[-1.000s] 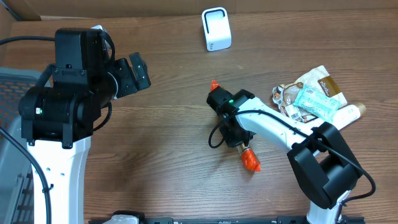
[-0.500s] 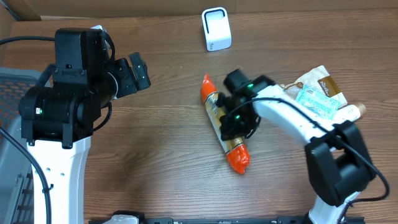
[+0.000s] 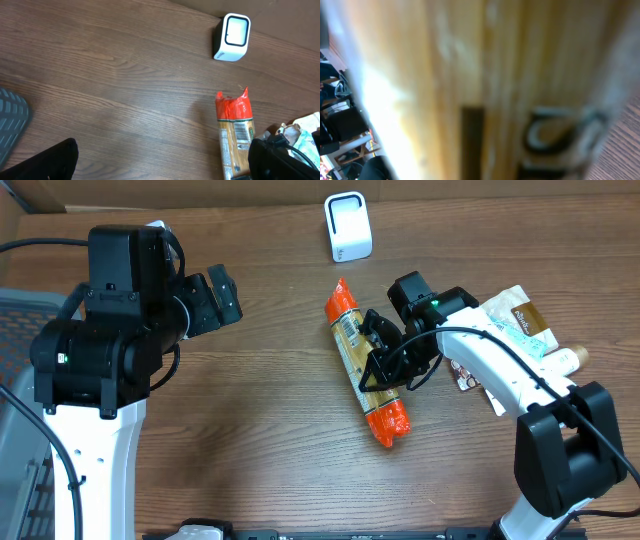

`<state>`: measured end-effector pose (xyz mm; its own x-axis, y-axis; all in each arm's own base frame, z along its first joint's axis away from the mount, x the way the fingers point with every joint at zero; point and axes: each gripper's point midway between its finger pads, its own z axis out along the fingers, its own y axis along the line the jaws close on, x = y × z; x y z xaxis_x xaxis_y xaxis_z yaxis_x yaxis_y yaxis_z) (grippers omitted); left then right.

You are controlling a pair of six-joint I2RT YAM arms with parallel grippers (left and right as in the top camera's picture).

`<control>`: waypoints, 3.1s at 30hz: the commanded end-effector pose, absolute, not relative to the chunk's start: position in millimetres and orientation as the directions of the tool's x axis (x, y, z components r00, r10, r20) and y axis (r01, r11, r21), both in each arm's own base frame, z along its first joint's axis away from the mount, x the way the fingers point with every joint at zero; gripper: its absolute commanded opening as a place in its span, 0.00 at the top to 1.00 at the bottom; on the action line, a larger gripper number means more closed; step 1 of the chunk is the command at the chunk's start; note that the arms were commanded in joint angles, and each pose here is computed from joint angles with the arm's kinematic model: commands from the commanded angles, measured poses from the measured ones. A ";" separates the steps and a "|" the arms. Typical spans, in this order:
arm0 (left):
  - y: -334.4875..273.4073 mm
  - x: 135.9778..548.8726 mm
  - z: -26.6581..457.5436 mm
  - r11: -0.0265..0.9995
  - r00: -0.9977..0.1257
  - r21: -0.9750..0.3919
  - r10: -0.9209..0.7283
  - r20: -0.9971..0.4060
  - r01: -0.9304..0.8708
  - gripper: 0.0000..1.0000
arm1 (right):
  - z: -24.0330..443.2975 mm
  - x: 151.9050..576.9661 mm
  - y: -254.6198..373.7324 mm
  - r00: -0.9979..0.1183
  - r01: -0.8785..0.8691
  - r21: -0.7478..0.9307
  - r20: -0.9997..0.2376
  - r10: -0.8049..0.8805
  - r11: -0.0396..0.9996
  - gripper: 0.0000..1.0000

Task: Scan the item barcode
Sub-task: 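Lower the pasta pack and slide it right with the right gripper, then lift the pasta pack upright with the right gripper, red cap up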

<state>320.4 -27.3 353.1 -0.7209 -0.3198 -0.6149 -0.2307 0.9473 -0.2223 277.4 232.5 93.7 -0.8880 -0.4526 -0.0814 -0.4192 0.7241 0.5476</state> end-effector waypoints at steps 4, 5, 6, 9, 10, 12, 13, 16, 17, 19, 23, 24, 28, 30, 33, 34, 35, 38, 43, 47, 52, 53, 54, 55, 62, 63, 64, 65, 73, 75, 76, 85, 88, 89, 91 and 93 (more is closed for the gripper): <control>-25.2 321.4 358.2 0.944 -0.708 -0.228 -0.330 -0.625 -0.239 0.01 | 156.7 295.2 247.4 -0.838 -0.540 0.554 -0.281 -0.468 0.634 0.96; -25.2 321.5 358.3 0.944 -0.707 -0.228 -0.330 -0.625 -0.239 0.00 | 157.6 295.9 247.5 -0.837 -0.542 0.552 -0.284 -0.468 0.634 0.96; -25.2 321.4 358.2 0.944 -0.708 -0.228 -0.330 -0.625 -0.239 0.00 | 159.9 297.2 247.0 -0.836 -0.545 0.545 -0.289 -0.467 0.637 0.96; -25.2 321.4 358.2 0.944 -0.708 -0.228 -0.330 -0.625 -0.239 0.00 | 163.5 299.9 246.5 -0.833 -0.551 0.534 -0.297 -0.467 0.642 0.96; -25.2 321.4 358.2 0.944 -0.708 -0.228 -0.330 -0.625 -0.239 0.00 | 164.0 300.6 246.2 -0.832 -0.552 0.531 -0.299 -0.467 0.644 0.96; -25.2 321.4 358.2 0.944 -0.708 -0.228 -0.330 -0.625 -0.239 0.01 | 164.3 300.6 246.2 -0.832 -0.552 0.530 -0.300 -0.467 0.644 0.96; -25.2 321.4 358.2 0.944 -0.708 -0.228 -0.330 -0.625 -0.239 0.00 | 163.9 300.5 245.7 -0.833 -0.551 0.528 -0.298 -0.467 0.646 0.96; -25.2 321.4 358.2 0.944 -0.708 -0.228 -0.330 -0.625 -0.239 0.01 | 163.3 300.1 244.9 -0.834 -0.550 0.526 -0.294 -0.468 0.649 0.96; -25.2 321.4 358.2 0.944 -0.708 -0.228 -0.330 -0.625 -0.239 0.00 | 163.4 300.2 244.9 -0.833 -0.550 0.526 -0.294 -0.468 0.649 0.96; -25.2 321.4 358.2 0.944 -0.708 -0.228 -0.330 -0.625 -0.239 0.00 | 163.7 301.2 245.4 -0.832 -0.552 0.525 -0.299 -0.467 0.648 0.96; -25.2 321.5 358.3 0.944 -0.707 -0.228 -0.330 -0.625 -0.239 0.00 | 163.7 301.3 245.6 -0.832 -0.553 0.524 -0.300 -0.467 0.648 0.96; -25.2 321.4 358.2 0.944 -0.708 -0.228 -0.330 -0.625 -0.239 0.00 | 163.7 301.1 245.5 -0.832 -0.552 0.525 -0.299 -0.467 0.648 0.96; -25.2 321.4 358.2 0.944 -0.708 -0.228 -0.330 -0.625 -0.239 0.00 | 163.6 300.8 245.4 -0.832 -0.552 0.525 -0.298 -0.467 0.648 0.96; -25.2 321.4 358.2 0.944 -0.708 -0.228 -0.330 -0.625 -0.239 0.00 | 163.5 300.9 245.3 -0.832 -0.552 0.524 -0.298 -0.468 0.648 0.96; -25.2 321.4 358.2 0.944 -0.708 -0.228 -0.330 -0.625 -0.239 0.00 | 162.9 301.4 244.5 -0.832 -0.552 0.519 -0.297 -0.468 0.652 0.96; -25.2 321.4 358.2 0.944 -0.708 -0.228 -0.330 -0.625 -0.239 0.00 | 162.9 301.5 244.5 -0.832 -0.552 0.519 -0.298 -0.468 0.652 0.96; -25.2 321.4 358.2 0.944 -0.708 -0.228 -0.330 -0.625 -0.239 0.00 | 162.9 301.5 244.5 -0.832 -0.553 0.519 -0.298 -0.468 0.652 0.96; -25.2 321.4 358.2 0.944 -0.708 -0.228 -0.330 -0.625 -0.239 0.00 | 162.9 301.8 244.5 -0.832 -0.553 0.518 -0.299 -0.468 0.652 0.96; -25.2 321.4 358.2 0.944 -0.708 -0.228 -0.330 -0.625 -0.239 0.00 | 158.7 305.3 238.9 -0.837 -0.546 0.484 -0.290 -0.464 0.683 0.96; -25.2 321.4 358.2 0.944 -0.708 -0.228 -0.330 -0.625 -0.239 0.01 | 151.4 315.7 224.2 -0.878 -0.478 0.406 -0.253 -0.407 0.779 0.96; -25.2 321.4 358.2 0.944 -0.708 -0.228 -0.330 -0.625 -0.239 0.01 | 157.7 324.3 210.5 -0.893 -0.443 0.322 -0.245 -0.378 0.837 0.96; -25.2 321.4 358.2 0.944 -0.708 -0.228 -0.330 -0.625 -0.239 0.00 | 159.0 325.5 208.2 -0.897 -0.432 0.310 -0.243 -0.369 0.847 0.96; -25.2 321.4 358.2 0.944 -0.708 -0.228 -0.330 -0.625 -0.239 0.00 | 161.6 327.3 202.4 -0.901 -0.421 0.278 -0.238 -0.363 0.863 0.96; -25.2 321.4 358.2 0.944 -0.708 -0.228 -0.330 -0.625 -0.239 0.01 | 162.1 327.8 200.5 -0.901 -0.419 0.267 -0.237 -0.362 0.868 0.96; -25.2 321.4 358.2 0.944 -0.708 -0.228 -0.330 -0.625 -0.239 0.01 | 161.7 329.7 197.4 -0.901 -0.417 0.247 -0.239 -0.362 0.875 0.96; -25.2 321.4 358.2 0.944 -0.708 -0.228 -0.330 -0.625 -0.239 0.00 | 161.6 329.4 197.3 -0.901 -0.417 0.247 -0.238 -0.363 0.875 0.96; -25.2 321.4 358.2 0.944 -0.708 -0.228 -0.330 -0.625 -0.239 0.00 | 161.6 329.3 197.3 -0.901 -0.417 0.247 -0.238 -0.363 0.875 0.96; -25.2 321.4 358.2 0.944 -0.708 -0.228 -0.330 -0.625 -0.239 0.00 | 161.5 329.1 197.1 -0.901 -0.417 0.247 -0.236 -0.363 0.875 0.96; -25.2 321.4 358.2 0.944 -0.708 -0.228 -0.330 -0.625 -0.239 0.01 | 160.9 326.9 196.1 -0.903 -0.415 0.246 -0.227 -0.364 0.876 0.96; -25.2 321.4 358.2 0.944 -0.708 -0.228 -0.330 -0.625 -0.239 0.00 | 160.9 327.0 196.0 -0.903 -0.415 0.246 -0.227 -0.364 0.876 0.96; -25.2 321.4 358.2 0.944 -0.708 -0.228 -0.330 -0.625 -0.239 0.01 | 160.8 327.0 196.0 -0.903 -0.415 0.245 -0.227 -0.364 0.876 0.96; -25.2 321.4 358.2 0.944 -0.708 -0.228 -0.330 -0.625 -0.239 0.00 | 159.7 325.8 192.8 -0.905 -0.411 0.232 -0.217 -0.365 0.882 0.96; -25.2 321.4 358.2 0.944 -0.708 -0.228 -0.330 -0.625 -0.239 0.00 | 159.7 325.9 192.8 -0.905 -0.411 0.232 -0.217 -0.365 0.882 0.96; -25.2 321.4 358.2 0.944 -0.708 -0.228 -0.330 -0.625 -0.239 0.01 | 159.8 326.4 193.0 -0.905 -0.412 0.231 -0.220 -0.365 0.881 0.96; -25.2 321.4 358.2 0.944 -0.708 -0.228 -0.330 -0.625 -0.239 0.01 | 160.3 328.4 193.9 -0.903 -0.414 0.232 -0.229 -0.364 0.880 0.96; -25.2 321.4 358.2 0.944 -0.708 -0.228 -0.330 -0.625 -0.239 0.00 | 160.9 330.6 194.9 -0.901 -0.416 0.232 -0.238 -0.363 0.879 0.96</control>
